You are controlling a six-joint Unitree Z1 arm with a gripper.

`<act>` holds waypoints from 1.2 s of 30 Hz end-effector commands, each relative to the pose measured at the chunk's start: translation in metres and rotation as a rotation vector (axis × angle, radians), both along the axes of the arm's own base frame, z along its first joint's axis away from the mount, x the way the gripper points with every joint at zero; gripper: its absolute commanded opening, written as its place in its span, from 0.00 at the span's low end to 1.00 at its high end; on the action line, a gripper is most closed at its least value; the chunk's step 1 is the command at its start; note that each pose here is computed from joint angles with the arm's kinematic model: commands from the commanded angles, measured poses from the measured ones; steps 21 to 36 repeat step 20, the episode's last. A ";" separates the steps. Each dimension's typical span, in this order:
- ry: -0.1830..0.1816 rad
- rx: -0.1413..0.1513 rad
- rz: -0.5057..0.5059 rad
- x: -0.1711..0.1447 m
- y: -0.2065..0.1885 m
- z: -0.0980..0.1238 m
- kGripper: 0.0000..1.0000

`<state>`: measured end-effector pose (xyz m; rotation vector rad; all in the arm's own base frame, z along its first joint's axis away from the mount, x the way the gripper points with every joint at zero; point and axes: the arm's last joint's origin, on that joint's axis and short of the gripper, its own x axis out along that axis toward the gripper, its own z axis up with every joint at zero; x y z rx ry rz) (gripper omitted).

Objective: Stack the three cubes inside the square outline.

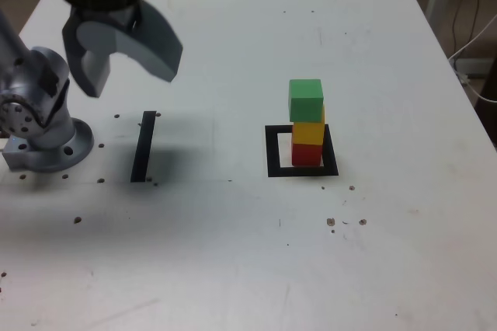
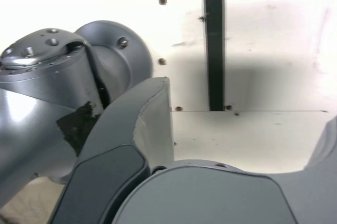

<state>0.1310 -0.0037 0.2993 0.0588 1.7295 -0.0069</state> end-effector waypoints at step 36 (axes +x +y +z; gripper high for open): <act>-0.012 0.040 0.002 -0.012 0.003 -0.059 1.00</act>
